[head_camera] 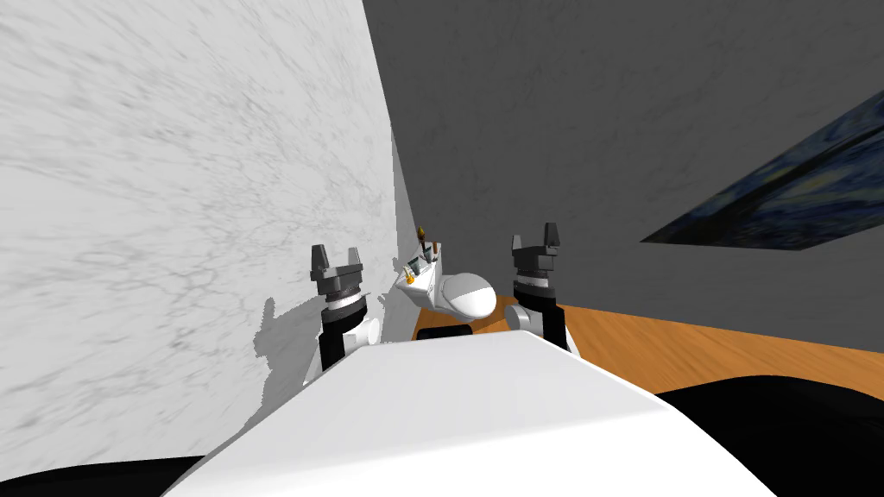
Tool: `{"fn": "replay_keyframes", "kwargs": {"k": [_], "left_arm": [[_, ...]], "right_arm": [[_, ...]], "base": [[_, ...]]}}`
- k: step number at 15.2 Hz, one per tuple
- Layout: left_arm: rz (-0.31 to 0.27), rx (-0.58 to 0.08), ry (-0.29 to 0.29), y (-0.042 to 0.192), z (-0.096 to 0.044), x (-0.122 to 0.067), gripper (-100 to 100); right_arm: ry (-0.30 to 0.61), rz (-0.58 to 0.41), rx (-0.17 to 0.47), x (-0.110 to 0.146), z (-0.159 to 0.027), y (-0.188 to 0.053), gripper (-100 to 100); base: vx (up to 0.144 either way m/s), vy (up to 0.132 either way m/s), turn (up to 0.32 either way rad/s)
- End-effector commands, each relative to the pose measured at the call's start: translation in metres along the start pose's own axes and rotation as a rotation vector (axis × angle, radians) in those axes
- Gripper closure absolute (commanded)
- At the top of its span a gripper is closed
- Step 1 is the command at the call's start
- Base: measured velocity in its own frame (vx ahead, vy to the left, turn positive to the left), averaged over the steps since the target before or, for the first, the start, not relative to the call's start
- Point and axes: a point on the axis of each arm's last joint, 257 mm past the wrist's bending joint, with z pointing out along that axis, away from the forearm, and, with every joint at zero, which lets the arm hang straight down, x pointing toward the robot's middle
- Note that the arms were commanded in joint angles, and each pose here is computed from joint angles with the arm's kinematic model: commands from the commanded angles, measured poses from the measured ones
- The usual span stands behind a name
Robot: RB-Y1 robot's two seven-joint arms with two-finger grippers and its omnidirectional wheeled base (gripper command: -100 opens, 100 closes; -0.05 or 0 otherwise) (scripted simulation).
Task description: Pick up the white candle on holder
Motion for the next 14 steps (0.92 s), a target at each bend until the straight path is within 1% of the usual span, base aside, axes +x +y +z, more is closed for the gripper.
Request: {"fn": "replay_keyframes", "kwargs": {"k": [1,5,9,10,12,13,14], "left_arm": [[0.019,-0.013,0.036,0.006,-0.002,0.004,-100],[0.074,-0.058,0.114,0.027,-0.01,0.013,-100],[0.152,-0.122,0.2,0.06,-0.025,0.019,-100],[0.152,-0.122,0.2,0.06,-0.025,0.019,-100],[0.196,-0.157,0.245,0.078,-0.035,0.021,-100],[0.197,-0.159,0.245,0.079,-0.035,0.021,-100],[0.22,-0.178,0.268,0.089,-0.041,0.021,-100]], "right_arm": [[0.0,0.0,0.0,0.0,0.0,0.0,0],[0.0,0.0,0.0,0.0,0.0,0.0,0],[0.0,0.0,0.0,0.0,0.0,0.0,0],[0.0,0.0,0.0,0.0,0.0,0.0,0],[0.0,0.0,0.0,0.0,0.0,0.0,0],[0.0,0.0,0.0,0.0,0.0,0.0,0],[0.0,0.0,0.0,0.0,0.0,0.0,0]], "base": [[-0.007,-0.003,-0.002],[-0.026,-0.008,-0.004],[-0.043,-0.015,-0.01],[-0.036,-0.016,-0.007],[-0.032,-0.011,-0.01],[-0.031,-0.01,-0.012],[-0.031,-0.011,-0.012]]}}
